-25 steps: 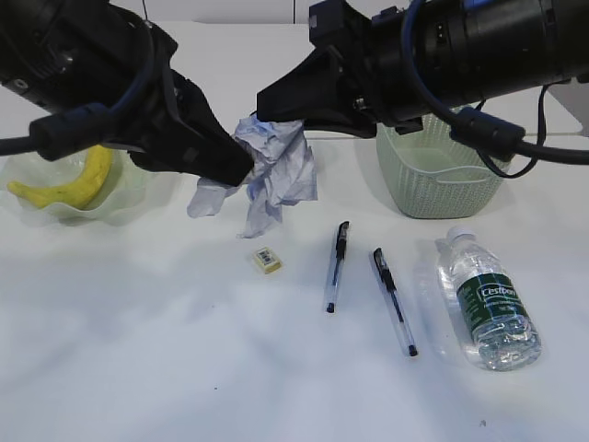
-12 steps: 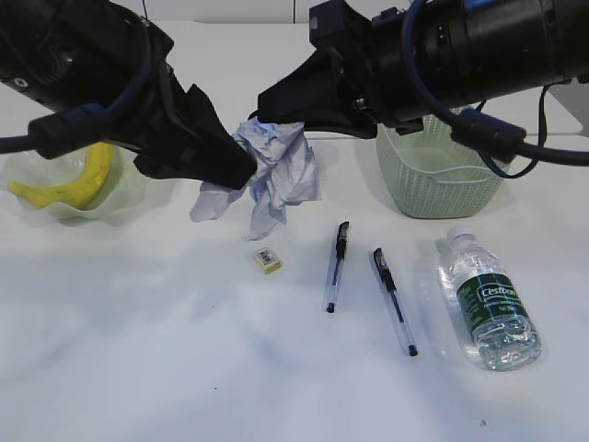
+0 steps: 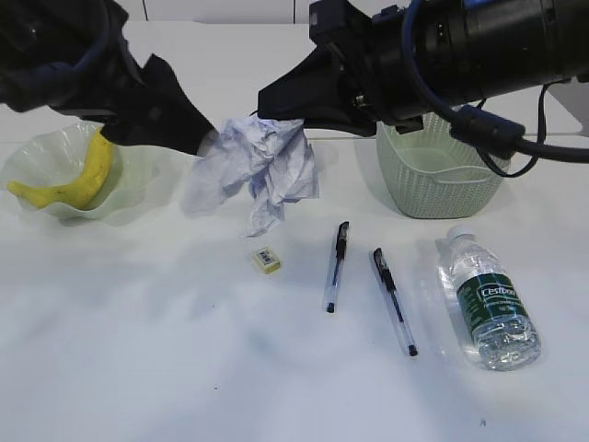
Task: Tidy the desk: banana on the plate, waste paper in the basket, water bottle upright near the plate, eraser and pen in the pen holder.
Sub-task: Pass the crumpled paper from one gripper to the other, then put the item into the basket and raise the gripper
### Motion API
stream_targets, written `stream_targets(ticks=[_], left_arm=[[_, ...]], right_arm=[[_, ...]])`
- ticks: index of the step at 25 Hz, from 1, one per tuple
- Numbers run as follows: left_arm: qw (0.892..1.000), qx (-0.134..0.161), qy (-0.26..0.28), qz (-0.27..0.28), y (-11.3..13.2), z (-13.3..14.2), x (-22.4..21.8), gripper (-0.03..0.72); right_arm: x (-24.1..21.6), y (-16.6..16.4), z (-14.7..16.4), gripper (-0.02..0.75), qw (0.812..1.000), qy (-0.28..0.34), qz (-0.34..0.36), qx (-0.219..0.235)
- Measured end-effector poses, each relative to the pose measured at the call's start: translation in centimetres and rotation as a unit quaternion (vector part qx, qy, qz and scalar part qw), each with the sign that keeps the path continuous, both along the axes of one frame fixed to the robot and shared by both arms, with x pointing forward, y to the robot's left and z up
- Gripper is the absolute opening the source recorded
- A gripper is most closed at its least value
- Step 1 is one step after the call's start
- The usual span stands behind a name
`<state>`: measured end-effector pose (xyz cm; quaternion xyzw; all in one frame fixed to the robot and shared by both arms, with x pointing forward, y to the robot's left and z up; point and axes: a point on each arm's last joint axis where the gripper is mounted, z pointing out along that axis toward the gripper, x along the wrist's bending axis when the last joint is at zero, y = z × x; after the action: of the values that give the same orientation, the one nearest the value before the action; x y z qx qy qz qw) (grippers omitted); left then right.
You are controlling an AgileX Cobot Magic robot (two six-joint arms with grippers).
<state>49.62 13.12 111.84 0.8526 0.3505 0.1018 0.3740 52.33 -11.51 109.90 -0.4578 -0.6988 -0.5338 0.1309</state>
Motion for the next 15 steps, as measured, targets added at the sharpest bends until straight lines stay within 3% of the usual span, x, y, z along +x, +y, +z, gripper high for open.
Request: stream_targets(ticks=[5,10,15], left_arm=[[0.994,0.033,0.001,0.101,3.3,-0.3,1.8,0.389],[0.980,0.068,-0.002,0.189,5.5,-1.2,2.7,0.389],[0.968,0.063,-0.009,0.244,6.4,-3.3,2.4,0.389]], right_arm=[[0.0,0.0,0.0,0.079,1.000,0.000,0.001,-0.001],[0.0,0.0,0.0,0.079,1.000,0.000,0.002,-0.001],[0.0,0.0,0.0,0.078,1.000,-0.002,-0.002,-0.002]])
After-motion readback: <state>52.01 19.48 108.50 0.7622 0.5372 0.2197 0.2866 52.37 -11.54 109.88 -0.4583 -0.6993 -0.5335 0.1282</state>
